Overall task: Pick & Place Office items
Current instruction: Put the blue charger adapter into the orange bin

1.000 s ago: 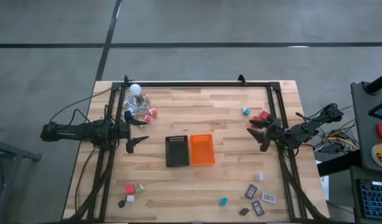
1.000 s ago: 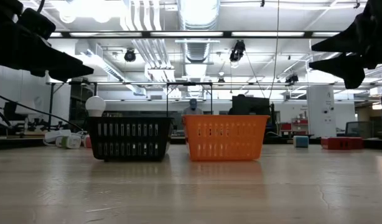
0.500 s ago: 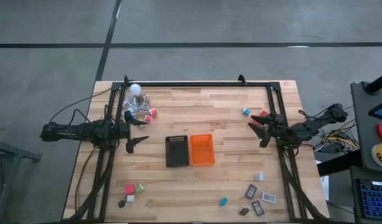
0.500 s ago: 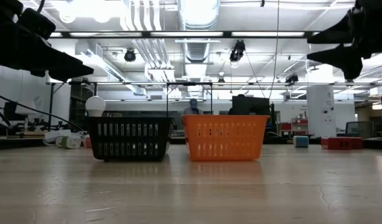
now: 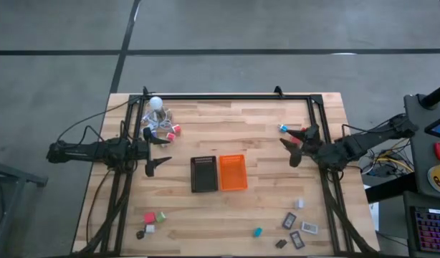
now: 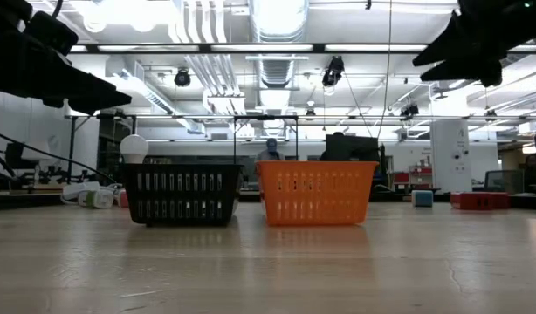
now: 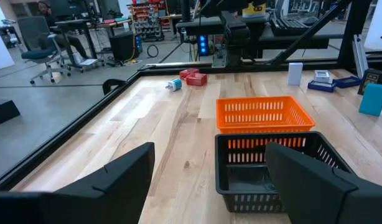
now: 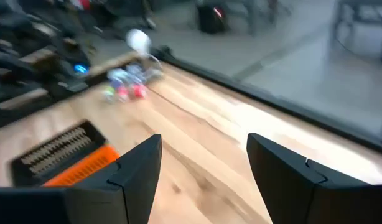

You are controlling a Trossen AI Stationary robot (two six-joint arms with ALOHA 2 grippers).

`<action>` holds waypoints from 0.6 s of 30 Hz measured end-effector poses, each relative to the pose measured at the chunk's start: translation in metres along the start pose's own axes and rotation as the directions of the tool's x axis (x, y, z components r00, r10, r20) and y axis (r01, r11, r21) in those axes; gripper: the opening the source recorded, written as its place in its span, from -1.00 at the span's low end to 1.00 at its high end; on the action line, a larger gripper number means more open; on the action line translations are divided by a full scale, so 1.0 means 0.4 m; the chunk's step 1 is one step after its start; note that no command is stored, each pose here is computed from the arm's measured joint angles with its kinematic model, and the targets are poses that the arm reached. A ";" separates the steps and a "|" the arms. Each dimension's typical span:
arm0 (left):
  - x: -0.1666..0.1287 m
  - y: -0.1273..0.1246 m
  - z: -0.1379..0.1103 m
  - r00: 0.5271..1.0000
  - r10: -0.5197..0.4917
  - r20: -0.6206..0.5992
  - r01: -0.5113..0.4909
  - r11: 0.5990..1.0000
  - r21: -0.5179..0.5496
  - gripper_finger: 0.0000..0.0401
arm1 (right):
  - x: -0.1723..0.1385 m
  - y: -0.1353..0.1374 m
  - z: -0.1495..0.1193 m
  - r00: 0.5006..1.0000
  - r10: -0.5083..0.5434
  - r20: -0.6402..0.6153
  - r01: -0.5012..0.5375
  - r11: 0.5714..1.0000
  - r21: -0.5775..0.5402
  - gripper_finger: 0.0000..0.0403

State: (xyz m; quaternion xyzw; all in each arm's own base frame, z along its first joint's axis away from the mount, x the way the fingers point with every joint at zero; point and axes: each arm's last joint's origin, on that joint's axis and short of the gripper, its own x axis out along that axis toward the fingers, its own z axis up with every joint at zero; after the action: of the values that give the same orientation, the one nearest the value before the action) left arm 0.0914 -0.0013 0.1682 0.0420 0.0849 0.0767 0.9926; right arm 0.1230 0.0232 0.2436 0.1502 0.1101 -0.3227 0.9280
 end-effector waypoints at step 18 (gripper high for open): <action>0.000 0.000 0.000 1.000 0.000 -0.001 0.000 1.000 0.000 0.54 | 0.126 -0.078 0.093 0.823 -0.282 -0.494 0.312 0.950 -0.023 0.26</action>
State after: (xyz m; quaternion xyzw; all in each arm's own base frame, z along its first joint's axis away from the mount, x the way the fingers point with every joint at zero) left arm 0.0914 -0.0013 0.1682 0.0418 0.0851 0.0768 0.9925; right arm 0.1462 -0.0417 0.2567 0.2355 0.3545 -0.4173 0.8029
